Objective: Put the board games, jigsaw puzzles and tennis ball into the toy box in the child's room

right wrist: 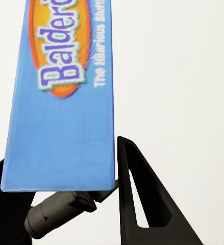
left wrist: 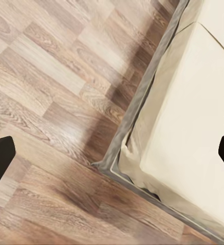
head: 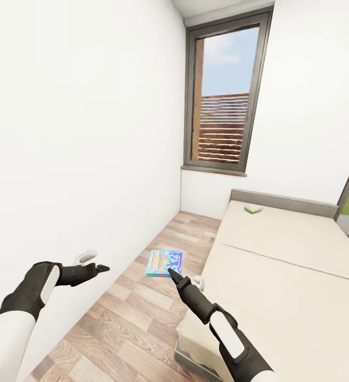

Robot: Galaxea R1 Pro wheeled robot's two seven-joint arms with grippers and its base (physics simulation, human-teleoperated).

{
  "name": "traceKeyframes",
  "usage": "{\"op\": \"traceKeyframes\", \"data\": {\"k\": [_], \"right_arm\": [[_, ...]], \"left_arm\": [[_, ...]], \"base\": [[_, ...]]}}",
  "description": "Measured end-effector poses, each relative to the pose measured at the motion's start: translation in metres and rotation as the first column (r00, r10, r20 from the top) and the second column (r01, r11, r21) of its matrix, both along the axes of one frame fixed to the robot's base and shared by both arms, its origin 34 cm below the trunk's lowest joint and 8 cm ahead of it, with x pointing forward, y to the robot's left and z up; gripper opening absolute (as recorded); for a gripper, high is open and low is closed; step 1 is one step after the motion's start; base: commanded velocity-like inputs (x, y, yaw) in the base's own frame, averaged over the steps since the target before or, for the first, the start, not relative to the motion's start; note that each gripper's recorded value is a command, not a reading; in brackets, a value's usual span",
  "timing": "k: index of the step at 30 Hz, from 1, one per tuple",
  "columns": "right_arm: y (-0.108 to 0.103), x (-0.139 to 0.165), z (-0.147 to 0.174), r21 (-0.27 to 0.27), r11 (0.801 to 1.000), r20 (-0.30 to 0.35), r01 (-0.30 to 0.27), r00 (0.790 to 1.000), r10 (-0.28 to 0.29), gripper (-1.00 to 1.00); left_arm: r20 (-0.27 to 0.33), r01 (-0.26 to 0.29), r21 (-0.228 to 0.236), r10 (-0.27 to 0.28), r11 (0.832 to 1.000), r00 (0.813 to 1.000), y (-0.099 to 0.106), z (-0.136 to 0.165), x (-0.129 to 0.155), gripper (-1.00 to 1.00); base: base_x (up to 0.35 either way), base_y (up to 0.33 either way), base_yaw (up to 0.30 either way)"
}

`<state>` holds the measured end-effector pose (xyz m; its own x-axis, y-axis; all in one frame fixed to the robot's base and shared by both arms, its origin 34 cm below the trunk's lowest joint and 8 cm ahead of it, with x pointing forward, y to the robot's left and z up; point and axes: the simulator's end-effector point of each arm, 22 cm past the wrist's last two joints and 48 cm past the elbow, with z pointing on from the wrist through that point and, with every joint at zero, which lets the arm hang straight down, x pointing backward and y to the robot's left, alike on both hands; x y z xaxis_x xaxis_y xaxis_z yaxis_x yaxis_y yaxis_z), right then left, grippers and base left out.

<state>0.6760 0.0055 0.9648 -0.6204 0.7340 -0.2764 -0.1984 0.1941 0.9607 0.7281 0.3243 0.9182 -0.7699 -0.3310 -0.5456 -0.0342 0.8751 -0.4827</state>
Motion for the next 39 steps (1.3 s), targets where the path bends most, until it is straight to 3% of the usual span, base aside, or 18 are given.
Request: {"op": "traceKeyframes", "data": {"k": [23, 39], "right_arm": [[0.002, -0.006, 0.026, -0.005, 1.000, 0.002, -0.003, 1.000, 0.003, -1.00], [0.001, -0.010, 0.048, -0.005, 1.000, 0.019, 0.001, 1.000, -0.001, -1.00]], "left_arm": [[-0.030, 0.043, 0.068, -0.041, 0.997, 0.999, -0.009, 0.017, -0.009, 1.00], [-0.018, 0.050, 0.069, -0.049, 0.996, 0.999, -0.015, 0.037, -0.012, 1.00]], "base": [[0.000, 0.000, 0.000], [0.000, 0.000, 0.000]]}}
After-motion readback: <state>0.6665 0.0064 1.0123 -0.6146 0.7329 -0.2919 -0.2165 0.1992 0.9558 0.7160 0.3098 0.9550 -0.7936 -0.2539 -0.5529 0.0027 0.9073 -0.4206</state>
